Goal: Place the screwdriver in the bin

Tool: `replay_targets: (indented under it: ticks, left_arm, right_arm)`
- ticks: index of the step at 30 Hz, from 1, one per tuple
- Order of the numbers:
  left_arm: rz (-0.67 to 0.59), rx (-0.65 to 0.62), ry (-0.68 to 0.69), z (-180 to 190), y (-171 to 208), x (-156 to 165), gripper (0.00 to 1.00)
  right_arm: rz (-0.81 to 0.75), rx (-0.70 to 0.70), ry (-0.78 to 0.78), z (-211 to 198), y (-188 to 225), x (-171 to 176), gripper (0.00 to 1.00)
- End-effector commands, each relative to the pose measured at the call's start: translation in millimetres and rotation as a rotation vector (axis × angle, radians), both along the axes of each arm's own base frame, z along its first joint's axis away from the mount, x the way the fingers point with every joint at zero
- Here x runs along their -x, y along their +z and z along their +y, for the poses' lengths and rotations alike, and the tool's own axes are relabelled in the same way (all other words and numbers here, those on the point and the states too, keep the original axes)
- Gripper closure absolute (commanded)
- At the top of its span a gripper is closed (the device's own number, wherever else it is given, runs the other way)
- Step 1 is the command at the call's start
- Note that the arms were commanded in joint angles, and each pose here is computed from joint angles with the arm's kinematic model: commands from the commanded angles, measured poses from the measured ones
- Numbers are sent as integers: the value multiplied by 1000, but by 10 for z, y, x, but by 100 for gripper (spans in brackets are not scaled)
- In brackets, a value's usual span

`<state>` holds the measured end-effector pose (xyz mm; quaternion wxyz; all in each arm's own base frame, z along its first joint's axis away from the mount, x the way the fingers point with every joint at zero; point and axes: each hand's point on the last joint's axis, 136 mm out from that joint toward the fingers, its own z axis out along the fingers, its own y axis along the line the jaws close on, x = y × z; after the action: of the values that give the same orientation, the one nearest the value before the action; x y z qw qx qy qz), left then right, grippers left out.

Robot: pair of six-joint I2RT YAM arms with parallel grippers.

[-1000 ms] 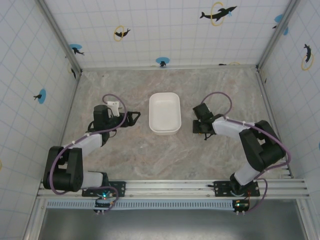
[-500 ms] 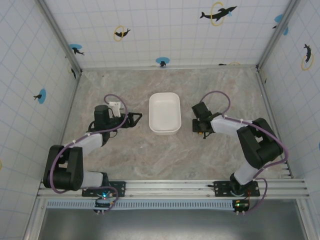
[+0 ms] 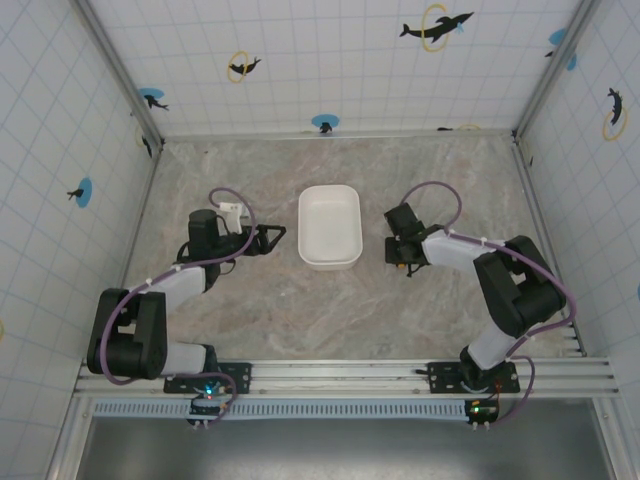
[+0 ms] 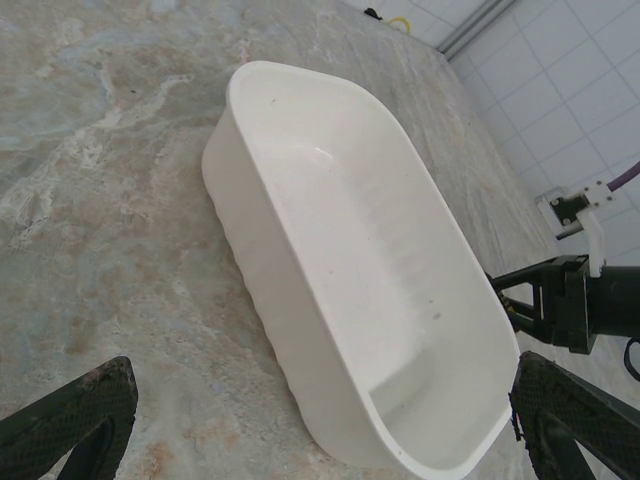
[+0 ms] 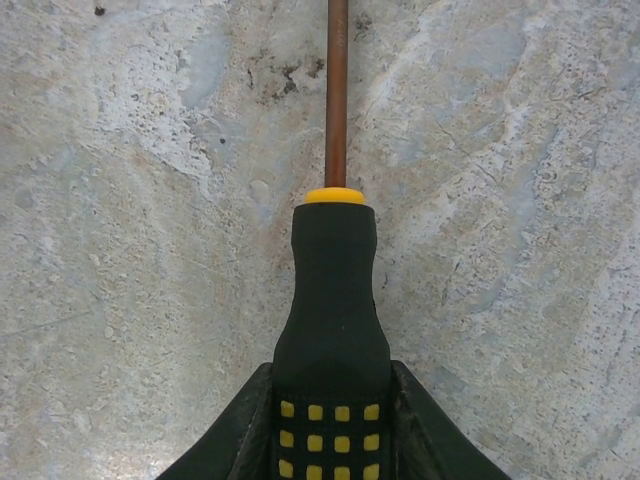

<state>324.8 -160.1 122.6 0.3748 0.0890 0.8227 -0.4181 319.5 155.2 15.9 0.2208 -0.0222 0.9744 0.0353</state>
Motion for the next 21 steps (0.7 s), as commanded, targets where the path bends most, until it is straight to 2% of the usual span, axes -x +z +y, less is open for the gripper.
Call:
replay_targets:
  ticks: [1, 4, 9, 16, 21]
  left_arm:
    - [-23, 32, -35, -79, 103, -9, 2]
    - [-26, 49, -46, -95, 122, -3, 2]
    - [-20, 72, -63, -125, 126, 8, 2]
    - [-24, 87, -85, -153, 130, 24, 2]
    - [-35, 91, -94, -167, 119, 9, 2]
  right_arm:
    - [18, -78, -4, 83, 42, -19, 100]
    - [-5, -159, -21, 128, 169, -56, 100]
    - [-85, -213, -60, 129, 558, -143, 100]
    - [-260, -248, -89, 212, 1376, -253, 100]
    - [-382, -287, -60, 549, 1957, -246, 100]
